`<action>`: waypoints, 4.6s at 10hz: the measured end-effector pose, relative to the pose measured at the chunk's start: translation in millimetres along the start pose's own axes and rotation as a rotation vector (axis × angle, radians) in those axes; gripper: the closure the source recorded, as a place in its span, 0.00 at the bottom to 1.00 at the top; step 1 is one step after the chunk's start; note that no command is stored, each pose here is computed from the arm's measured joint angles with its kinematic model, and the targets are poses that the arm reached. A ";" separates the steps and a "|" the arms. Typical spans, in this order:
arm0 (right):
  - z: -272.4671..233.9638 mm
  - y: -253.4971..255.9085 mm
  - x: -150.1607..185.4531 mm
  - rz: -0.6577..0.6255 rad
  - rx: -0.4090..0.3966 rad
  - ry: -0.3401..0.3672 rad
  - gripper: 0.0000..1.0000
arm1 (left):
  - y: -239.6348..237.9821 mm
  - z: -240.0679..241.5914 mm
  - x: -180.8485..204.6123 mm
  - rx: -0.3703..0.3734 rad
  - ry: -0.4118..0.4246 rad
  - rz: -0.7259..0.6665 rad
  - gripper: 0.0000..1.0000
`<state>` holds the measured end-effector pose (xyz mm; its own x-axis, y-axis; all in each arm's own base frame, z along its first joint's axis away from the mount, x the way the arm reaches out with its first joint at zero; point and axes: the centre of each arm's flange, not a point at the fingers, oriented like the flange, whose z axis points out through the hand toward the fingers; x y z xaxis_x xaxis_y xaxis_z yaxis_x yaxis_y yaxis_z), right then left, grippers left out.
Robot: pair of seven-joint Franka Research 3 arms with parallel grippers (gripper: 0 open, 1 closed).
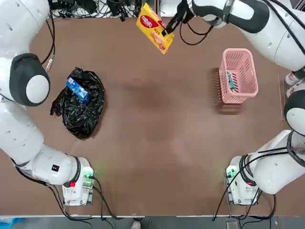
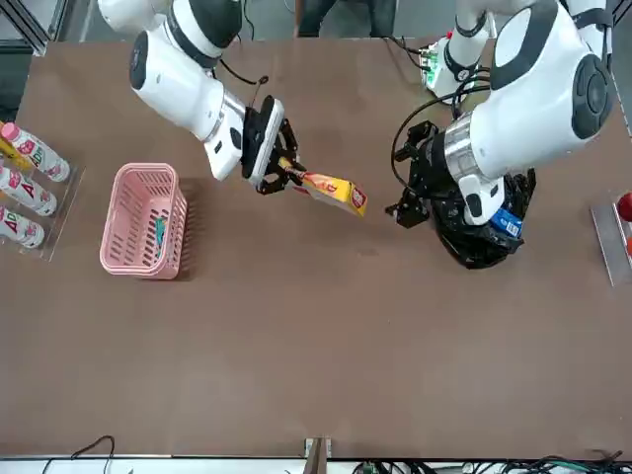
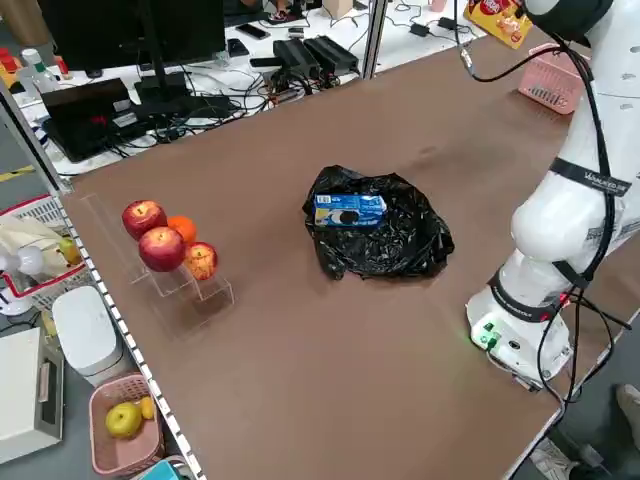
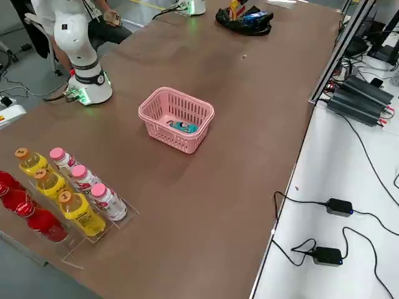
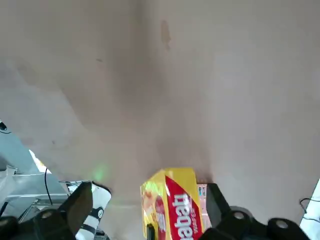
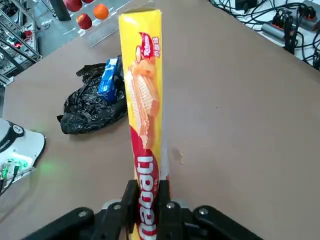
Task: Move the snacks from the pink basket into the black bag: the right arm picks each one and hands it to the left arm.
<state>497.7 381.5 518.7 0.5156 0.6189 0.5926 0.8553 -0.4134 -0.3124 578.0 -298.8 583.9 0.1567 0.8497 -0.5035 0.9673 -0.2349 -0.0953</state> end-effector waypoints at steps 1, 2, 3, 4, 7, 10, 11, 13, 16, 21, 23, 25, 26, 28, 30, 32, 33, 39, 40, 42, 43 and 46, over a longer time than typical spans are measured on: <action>3.8 -5.9 2.4 0.007 -0.003 0.006 0.79 | -0.5 3.0 -4.4 0.001 -0.001 0.007 0.00; 8.1 -11.4 4.0 0.008 -0.003 0.007 0.79 | -0.9 6.1 -9.7 -0.001 -0.002 0.009 0.00; 12.8 -15.1 4.7 0.010 -0.003 0.008 0.79 | -1.5 9.0 -14.6 -0.002 -0.003 0.009 0.00; 16.1 -17.3 5.6 0.010 -0.008 0.012 0.79 | -1.9 10.8 -17.5 -0.002 -0.003 0.012 0.00; 21.7 -25.6 7.6 0.023 -0.007 0.012 0.79 | 1.6 9.8 -17.5 -0.026 -0.008 0.011 0.00; 26.3 -34.5 9.3 0.026 -0.011 0.001 0.79 | 4.2 24.1 -21.3 -0.006 -0.007 -0.003 0.00; 27.9 -38.4 10.4 0.023 -0.023 -0.008 0.79 | 6.0 27.3 -19.7 -0.002 -0.006 -0.009 0.00; 30.6 -48.7 14.5 0.017 -0.049 -0.027 0.79 | 9.5 43.9 -21.1 0.024 -0.005 -0.011 0.00; 31.9 -59.0 19.4 0.018 -0.062 -0.038 0.79 | 7.9 75.0 -37.5 0.069 0.004 -0.012 0.04; 30.1 -56.8 21.0 0.017 -0.078 -0.034 0.79 | 5.3 73.4 -34.6 0.096 0.010 -0.016 0.67; 29.7 -57.4 21.7 0.019 -0.078 -0.032 0.79 | 4.7 72.8 -34.4 0.100 0.011 -0.015 0.71; 29.1 -57.7 22.7 0.024 -0.078 -0.029 0.76 | 4.7 72.0 -33.9 0.101 0.012 -0.016 0.74; 28.8 -58.0 23.2 0.024 -0.079 -0.027 0.70 | 5.2 71.2 -32.9 0.099 0.012 -0.017 0.74; 28.1 -60.6 25.2 0.033 -0.075 -0.027 0.42 | 8.5 64.7 -13.8 0.116 0.026 -0.001 0.74; 28.3 -61.8 25.5 0.039 -0.073 -0.028 0.11 | 12.3 46.0 27.3 0.157 0.025 0.008 0.74; 25.7 -56.0 23.0 0.054 -0.070 -0.042 0.00 | 13.4 34.8 61.6 0.187 0.054 0.020 0.74; 19.2 -41.4 17.2 0.080 -0.064 -0.070 0.00 | 13.1 35.9 83.0 0.214 0.082 0.012 0.74; -95.8 61.9 -42.8 0.467 -0.231 -0.319 0.00 | -11.8 19.4 288.6 0.286 0.139 -0.242 0.74; -99.5 52.0 -47.2 0.568 -0.347 -0.393 0.00 | -24.2 19.6 319.8 0.301 0.151 -0.293 0.74; -100.0 36.9 -54.2 0.677 -0.480 -0.479 0.00 | -44.6 39.0 372.8 0.315 0.161 -0.376 0.74; -105.3 44.0 -60.4 0.708 -0.498 -0.496 0.00 | -52.3 46.3 393.8 0.313 0.158 -0.408 0.74; -137.5 82.2 -84.4 0.781 -0.561 -0.505 0.00 | -87.2 41.2 461.3 0.318 0.113 -0.529 0.74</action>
<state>517.3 203.5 545.1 0.9786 0.2026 -0.0368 0.2024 -0.9793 -0.0103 557.7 94.2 324.6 -0.2906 0.9297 -0.2262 0.8157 0.1171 -0.5664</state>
